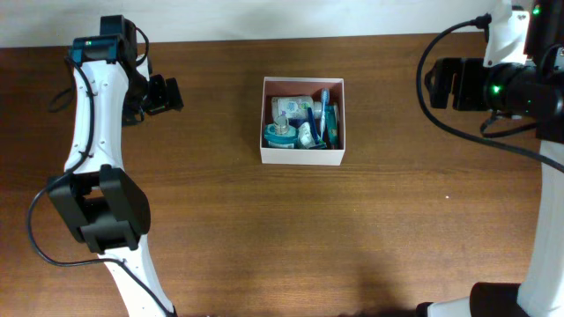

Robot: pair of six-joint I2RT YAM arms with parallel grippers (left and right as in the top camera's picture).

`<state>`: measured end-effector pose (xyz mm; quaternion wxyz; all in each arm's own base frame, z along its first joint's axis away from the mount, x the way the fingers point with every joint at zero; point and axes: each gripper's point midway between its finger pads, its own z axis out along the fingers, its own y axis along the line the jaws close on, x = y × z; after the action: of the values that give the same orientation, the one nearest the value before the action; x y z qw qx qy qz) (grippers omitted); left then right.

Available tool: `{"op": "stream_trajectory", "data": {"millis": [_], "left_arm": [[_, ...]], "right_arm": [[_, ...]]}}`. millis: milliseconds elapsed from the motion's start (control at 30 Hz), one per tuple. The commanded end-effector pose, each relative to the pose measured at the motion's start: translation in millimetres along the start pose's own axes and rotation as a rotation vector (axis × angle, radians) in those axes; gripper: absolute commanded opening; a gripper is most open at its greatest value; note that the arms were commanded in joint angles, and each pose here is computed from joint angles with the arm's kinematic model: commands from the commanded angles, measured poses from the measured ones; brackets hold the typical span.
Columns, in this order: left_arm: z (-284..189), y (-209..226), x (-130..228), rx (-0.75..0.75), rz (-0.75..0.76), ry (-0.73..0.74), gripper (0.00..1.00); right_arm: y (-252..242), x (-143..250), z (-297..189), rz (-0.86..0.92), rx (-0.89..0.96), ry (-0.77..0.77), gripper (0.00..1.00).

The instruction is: Pack container

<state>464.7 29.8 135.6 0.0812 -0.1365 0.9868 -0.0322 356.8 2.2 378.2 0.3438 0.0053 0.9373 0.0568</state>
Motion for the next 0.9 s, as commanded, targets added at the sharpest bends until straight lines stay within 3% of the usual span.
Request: {"op": "stream_trajectory", "data": {"millis": [0,500,700,867], "left_arm": [[-15.6,-2.2,-3.7,0.015,0.002,-0.038,0.99],[-15.6,-2.2,-3.7,0.015,0.002,-0.038,0.99],[-15.6,-2.2,-3.7,0.015,0.002,-0.038,0.99],[-15.6,-2.2,-3.7,0.015,0.002,-0.038,0.99]], "right_arm": [[-2.0,1.4,7.4,0.01,-0.001,0.021,0.99],[-8.4,-16.1,11.2,-0.028,0.034,-0.042,0.99],[17.8,-63.7,-22.6,-0.294,0.026,-0.296,0.99],[38.4,-69.8,-68.9,-0.393,0.018,-0.437,0.99]]}}
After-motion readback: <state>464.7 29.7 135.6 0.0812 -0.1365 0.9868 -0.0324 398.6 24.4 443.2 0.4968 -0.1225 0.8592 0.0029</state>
